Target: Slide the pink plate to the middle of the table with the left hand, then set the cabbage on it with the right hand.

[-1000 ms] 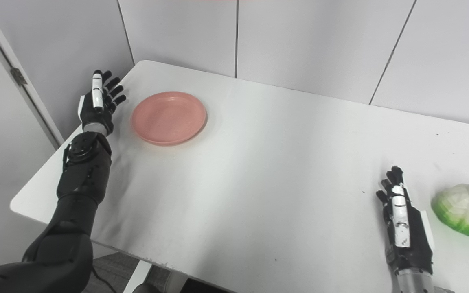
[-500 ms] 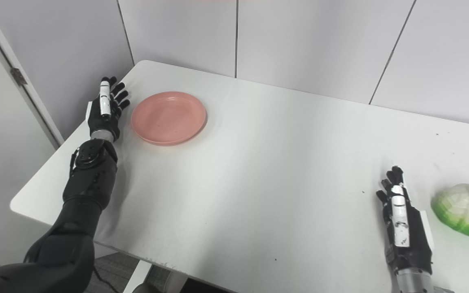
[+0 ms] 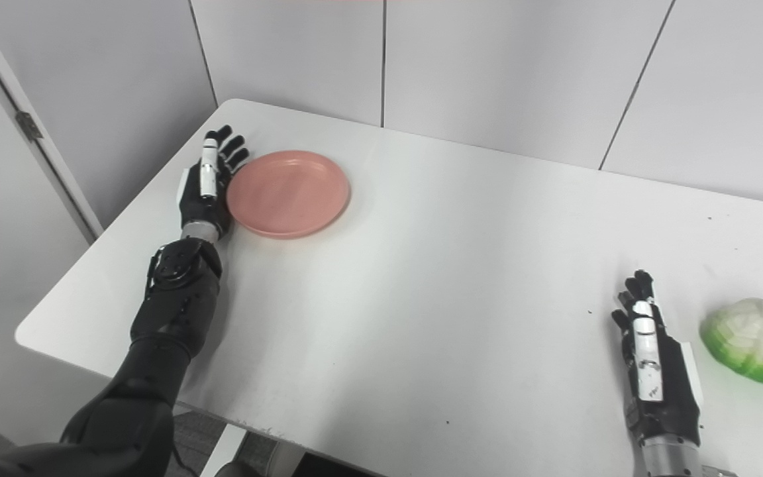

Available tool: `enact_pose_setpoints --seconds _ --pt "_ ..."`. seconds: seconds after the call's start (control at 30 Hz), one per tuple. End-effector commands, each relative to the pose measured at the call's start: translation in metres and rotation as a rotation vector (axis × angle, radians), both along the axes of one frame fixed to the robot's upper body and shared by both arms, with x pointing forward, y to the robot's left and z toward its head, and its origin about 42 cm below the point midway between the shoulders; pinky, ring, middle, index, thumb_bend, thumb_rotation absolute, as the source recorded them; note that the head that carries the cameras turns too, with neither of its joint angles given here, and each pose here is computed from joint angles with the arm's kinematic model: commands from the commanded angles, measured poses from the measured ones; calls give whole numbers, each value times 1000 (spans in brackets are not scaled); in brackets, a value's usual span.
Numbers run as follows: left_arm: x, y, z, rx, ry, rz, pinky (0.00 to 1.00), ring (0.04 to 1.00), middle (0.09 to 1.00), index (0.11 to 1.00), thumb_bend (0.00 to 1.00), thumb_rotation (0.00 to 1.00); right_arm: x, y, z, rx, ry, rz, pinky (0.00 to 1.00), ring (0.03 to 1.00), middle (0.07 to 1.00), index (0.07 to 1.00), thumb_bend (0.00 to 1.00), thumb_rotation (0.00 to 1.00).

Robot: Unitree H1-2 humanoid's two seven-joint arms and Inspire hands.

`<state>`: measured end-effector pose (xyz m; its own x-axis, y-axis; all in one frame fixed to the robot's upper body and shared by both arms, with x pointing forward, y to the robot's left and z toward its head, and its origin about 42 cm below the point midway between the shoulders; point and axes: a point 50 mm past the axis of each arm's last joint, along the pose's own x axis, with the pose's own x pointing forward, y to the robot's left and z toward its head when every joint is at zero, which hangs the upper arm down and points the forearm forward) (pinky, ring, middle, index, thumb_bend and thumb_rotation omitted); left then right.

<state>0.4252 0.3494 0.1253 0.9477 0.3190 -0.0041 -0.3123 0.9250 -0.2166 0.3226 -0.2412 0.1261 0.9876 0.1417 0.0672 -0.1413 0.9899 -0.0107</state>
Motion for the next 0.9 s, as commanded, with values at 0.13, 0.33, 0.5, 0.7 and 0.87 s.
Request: enact_pose_setpoints --seconds 0.13,0.33,0.5,0.7,0.87 --pt "-4 -25 5 9 10 -94 857 855 855 853 434 1000 0 3 3 -10 1 9 986 970 969 973 236 1000" --pt "-9 -55 13 -6 24 -174 859 852 854 849 426 1000 -1 5 2 8 4 11 992 973 969 972 236 1000" --pt "-12 -75 15 7 39 -242 848 849 850 848 433 1000 0 7 1 18 0 12 975 964 962 969 253 1000" --pt "-18 -107 15 43 66 -354 859 858 853 846 426 1000 0 10 1 22 5 18 977 969 968 977 272 1000" --pt "-29 -141 10 109 81 -464 853 852 857 847 437 1000 -1 15 0 22 5 10 966 954 954 960 293 1000"
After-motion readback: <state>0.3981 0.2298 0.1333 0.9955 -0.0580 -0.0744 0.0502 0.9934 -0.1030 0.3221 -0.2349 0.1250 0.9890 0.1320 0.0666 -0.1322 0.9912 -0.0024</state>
